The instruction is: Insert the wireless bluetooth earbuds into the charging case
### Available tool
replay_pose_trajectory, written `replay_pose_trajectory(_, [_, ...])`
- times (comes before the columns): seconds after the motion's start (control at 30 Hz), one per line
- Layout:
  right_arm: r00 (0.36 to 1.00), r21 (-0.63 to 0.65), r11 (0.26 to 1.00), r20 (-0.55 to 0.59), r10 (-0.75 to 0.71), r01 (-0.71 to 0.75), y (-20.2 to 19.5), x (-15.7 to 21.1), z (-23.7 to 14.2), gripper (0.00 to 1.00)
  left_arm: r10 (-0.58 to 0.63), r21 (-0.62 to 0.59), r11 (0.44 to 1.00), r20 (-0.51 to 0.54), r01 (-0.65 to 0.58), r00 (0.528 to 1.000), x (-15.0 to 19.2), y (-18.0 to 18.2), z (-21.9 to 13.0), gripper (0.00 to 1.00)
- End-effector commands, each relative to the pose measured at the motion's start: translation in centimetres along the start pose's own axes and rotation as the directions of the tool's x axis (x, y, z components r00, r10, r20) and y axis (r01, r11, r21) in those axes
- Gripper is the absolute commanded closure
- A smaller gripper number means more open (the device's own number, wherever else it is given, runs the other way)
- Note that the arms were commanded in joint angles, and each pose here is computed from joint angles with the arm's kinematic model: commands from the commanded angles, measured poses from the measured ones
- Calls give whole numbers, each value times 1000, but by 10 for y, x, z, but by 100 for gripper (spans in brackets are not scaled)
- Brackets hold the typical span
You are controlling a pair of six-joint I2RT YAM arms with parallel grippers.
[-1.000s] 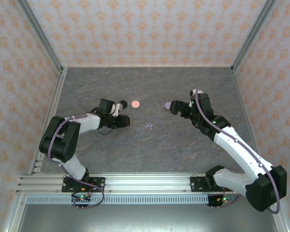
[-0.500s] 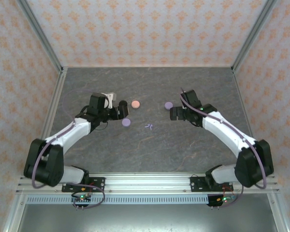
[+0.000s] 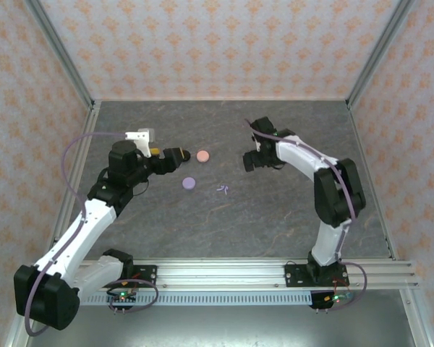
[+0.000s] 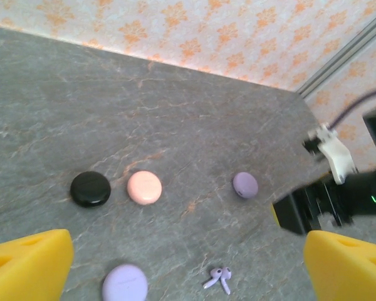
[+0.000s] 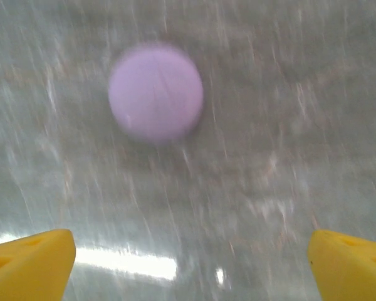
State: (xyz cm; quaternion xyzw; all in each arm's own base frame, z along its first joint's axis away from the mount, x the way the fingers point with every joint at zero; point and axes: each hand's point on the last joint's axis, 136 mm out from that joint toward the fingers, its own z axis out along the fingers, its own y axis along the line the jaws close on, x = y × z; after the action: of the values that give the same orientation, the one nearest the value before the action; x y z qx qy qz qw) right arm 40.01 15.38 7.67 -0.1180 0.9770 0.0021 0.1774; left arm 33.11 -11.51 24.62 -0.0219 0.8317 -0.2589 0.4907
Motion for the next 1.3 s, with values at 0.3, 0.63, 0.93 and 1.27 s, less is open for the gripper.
replay_pose_trajectory(0.3, [996,-62,998,-88,-14,8,6,-23,45,8,17,-46,999,26,-15,1000,-4,10,-4,4])
replay_pose_trajectory(0.63, [990,-48,998,-136,-44,38,5,-22,62,23,15,-58,998,16,-14,1000,0,13,-2,3])
replay_pose_trajectory(0.93, [983,-57,995,-159,-91,83,10,-21,71,35,9,-55,998,13,-8,1000,0,13,1,2])
replay_pose_trajectory(1.27, [986,-84,990,-118,-120,111,19,-26,59,52,13,-56,998,12,-13,1000,0,13,0,2])
